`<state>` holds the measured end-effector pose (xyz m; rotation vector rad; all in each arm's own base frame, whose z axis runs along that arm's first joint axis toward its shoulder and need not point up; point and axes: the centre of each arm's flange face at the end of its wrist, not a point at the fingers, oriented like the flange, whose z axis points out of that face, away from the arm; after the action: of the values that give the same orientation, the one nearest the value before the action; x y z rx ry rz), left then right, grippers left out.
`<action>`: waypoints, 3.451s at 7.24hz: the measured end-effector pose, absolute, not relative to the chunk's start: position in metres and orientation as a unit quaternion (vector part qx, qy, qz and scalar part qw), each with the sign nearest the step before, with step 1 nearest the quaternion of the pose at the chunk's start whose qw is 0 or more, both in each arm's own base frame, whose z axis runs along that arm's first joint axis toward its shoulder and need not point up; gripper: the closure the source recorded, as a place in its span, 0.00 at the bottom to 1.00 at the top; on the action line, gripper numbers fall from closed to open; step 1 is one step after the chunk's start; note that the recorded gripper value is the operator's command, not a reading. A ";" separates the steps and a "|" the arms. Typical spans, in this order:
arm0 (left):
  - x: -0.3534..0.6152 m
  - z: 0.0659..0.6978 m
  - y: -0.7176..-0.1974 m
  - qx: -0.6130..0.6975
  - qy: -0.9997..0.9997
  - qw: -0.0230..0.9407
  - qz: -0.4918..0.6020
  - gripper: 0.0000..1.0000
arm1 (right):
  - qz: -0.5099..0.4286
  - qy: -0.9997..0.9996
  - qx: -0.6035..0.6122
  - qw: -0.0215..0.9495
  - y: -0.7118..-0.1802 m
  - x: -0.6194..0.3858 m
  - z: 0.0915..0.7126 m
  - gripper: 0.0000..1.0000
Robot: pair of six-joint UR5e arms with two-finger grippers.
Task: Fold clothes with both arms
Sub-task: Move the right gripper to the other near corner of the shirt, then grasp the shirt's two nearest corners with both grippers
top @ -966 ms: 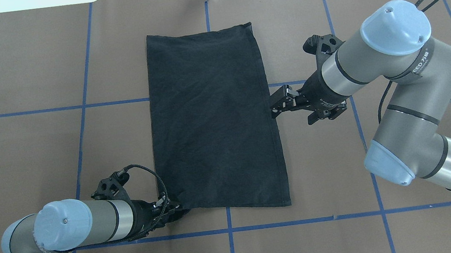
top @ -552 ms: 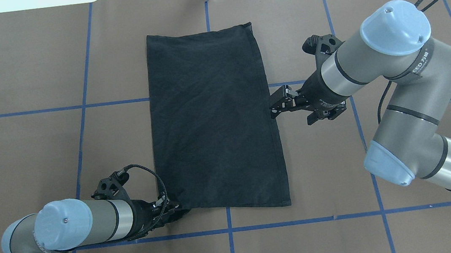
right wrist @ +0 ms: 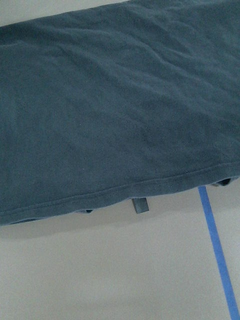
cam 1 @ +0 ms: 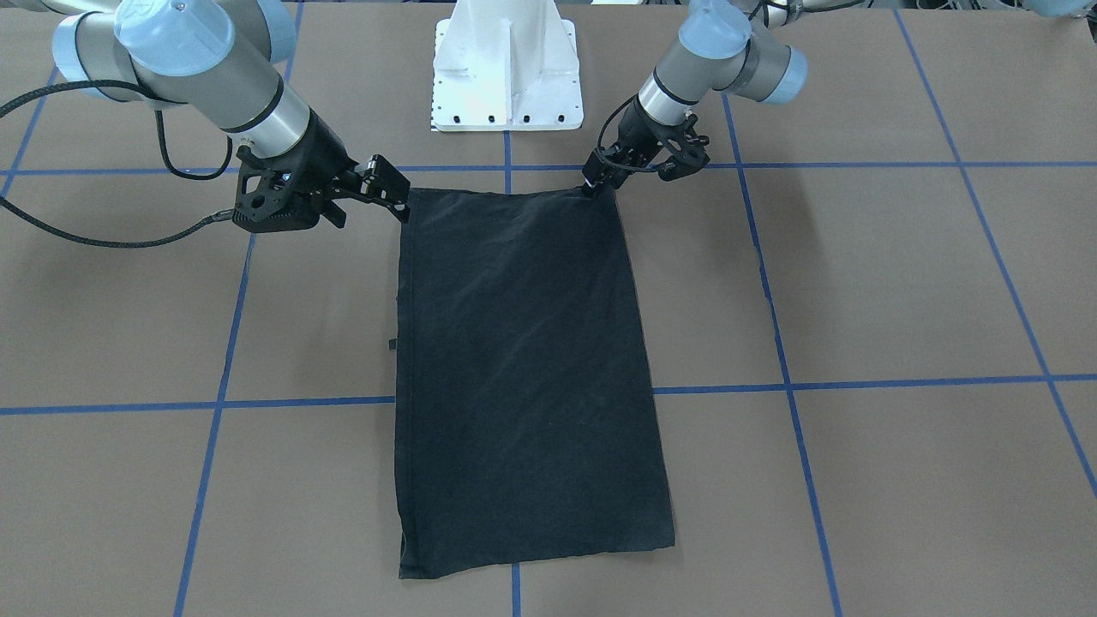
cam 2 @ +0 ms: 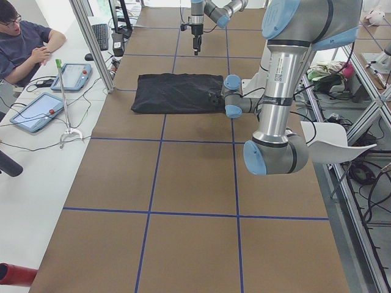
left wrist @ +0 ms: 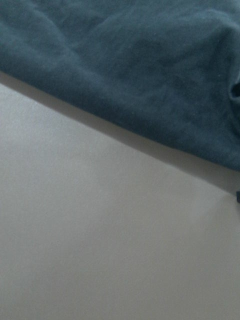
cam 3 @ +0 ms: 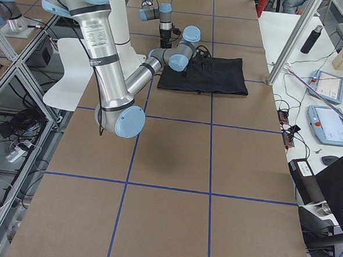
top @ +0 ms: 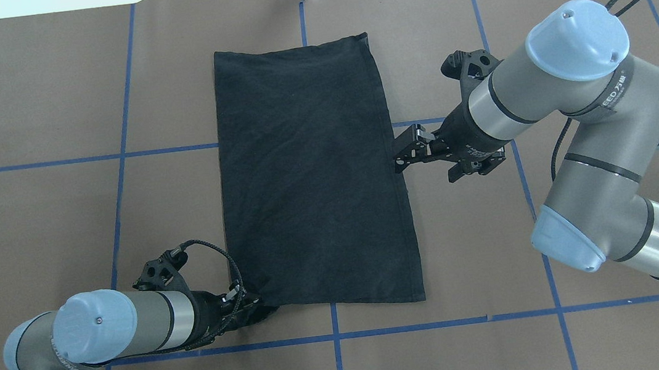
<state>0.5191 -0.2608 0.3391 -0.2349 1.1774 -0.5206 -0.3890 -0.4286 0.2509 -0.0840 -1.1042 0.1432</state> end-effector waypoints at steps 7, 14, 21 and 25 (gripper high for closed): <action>0.504 0.318 -0.266 -0.109 0.566 0.781 -0.241 1.00 | 0.073 -0.519 -0.038 0.851 -0.423 -0.390 0.257 0.00; 0.488 0.307 -0.282 -0.100 0.577 0.770 -0.251 1.00 | 0.134 -0.477 -0.037 0.868 -0.295 -0.465 0.279 0.00; 0.486 0.313 -0.282 -0.100 0.574 0.773 -0.253 1.00 | 0.136 -0.436 -0.027 0.889 -0.277 -0.541 0.309 0.00; 0.486 0.314 -0.282 -0.100 0.573 0.773 -0.253 1.00 | 0.135 -0.433 -0.027 0.891 -0.278 -0.546 0.311 0.08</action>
<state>0.4862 -0.2819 0.3137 -0.2166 1.2410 -0.5487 -0.5456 -0.2785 0.3106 -0.0556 -0.8998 0.2800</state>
